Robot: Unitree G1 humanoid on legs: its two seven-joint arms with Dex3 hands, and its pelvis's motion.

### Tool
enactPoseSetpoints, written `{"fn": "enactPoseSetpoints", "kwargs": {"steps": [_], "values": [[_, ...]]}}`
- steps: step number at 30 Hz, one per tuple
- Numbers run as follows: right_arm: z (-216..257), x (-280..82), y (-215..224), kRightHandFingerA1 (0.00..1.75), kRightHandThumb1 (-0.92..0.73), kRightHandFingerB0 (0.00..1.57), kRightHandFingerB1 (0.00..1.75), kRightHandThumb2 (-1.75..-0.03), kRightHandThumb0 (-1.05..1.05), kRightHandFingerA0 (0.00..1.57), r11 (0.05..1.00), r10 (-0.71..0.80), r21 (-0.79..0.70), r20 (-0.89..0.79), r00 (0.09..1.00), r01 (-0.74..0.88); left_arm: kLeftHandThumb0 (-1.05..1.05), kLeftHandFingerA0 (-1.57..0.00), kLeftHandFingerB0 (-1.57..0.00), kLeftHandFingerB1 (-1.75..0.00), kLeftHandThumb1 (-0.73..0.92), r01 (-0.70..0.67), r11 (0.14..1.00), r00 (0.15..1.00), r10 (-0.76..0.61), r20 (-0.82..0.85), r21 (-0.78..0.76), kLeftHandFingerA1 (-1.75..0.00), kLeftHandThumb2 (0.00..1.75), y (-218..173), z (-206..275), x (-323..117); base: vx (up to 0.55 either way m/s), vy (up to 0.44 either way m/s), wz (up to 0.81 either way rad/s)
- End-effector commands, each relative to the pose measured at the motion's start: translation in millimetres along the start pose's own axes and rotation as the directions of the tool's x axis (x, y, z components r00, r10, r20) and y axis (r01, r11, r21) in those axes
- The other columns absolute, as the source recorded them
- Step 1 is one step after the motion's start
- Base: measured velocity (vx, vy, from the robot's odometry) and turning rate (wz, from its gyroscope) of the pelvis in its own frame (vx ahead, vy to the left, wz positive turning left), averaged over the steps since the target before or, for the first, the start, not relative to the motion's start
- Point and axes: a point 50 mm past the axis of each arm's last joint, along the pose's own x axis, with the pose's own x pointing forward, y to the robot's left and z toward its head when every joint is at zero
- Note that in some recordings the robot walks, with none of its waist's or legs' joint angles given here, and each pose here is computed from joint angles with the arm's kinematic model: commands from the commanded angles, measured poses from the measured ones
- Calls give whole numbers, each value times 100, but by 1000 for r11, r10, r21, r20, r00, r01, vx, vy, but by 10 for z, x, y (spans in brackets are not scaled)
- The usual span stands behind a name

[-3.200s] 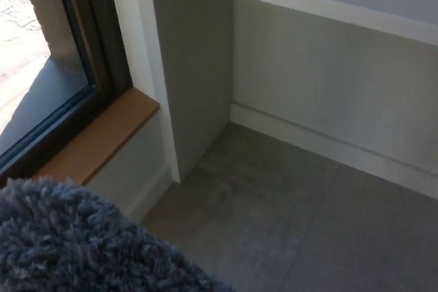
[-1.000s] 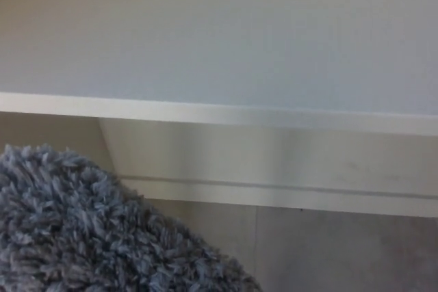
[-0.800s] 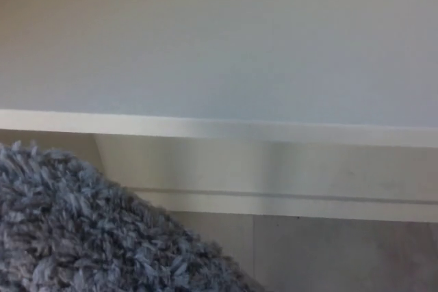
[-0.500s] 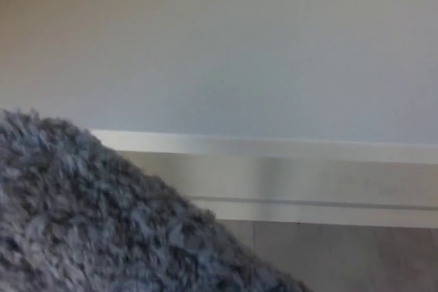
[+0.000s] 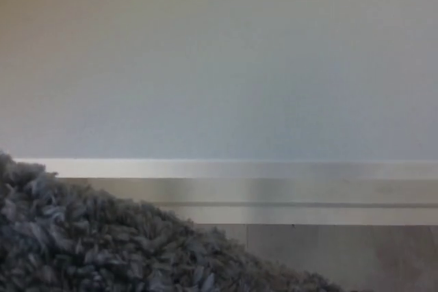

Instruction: Pick up a grey duster using the right hand and walk towards the window and then clean the window using the duster

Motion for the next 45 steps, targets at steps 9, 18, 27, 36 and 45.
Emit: {"fn": "enactPoseSetpoints", "kwargs": {"steps": [9, 18, 27, 36, 45], "values": [[35, 0, -21, 175, -41, 83, 168, -134, -20, 101, 1000, 23, -12, 6, 1000, -23, -3, -65, -67, -81, 74, 24, 1000, 989, -22, 147, -8, -107, 79, 47, 88, -62, 89, 105, 3], [43, 45, -149, 175, -43, 85, 160, -132, -23, 99, 995, 66, -67, -52, 996, -69, -4, -82, -73, -78, 73, -10, 1000, 998, 10, 70, -4, -101, 74, 68, 104, -2, -2, -8, 6], [104, 201, -304, 175, -45, 86, 157, -128, -21, 97, 988, 78, -137, -4, 997, -78, 6, -94, -91, -81, 60, -11, 999, 999, 13, 43, -51, -100, 86, 28, 171, 47, 55, 185, -15], [546, 735, -862, 175, -42, 83, 157, -125, -25, 99, 872, 88, -490, 128, 988, -15, -5, -85, -75, -79, 76, -22, 1000, 998, 21, 54, 3, -99, 72, 51, 117, 18, 71, 88, 10], [719, 1232, -1253, 174, -41, 96, 123, -117, -36, 99, 756, 30, -651, 151, 988, 76, -7, -79, -71, -78, 77, -10, 998, 998, 13, 58, -57, -102, 74, 9, 80, 6, -1, -30, 0]]}}
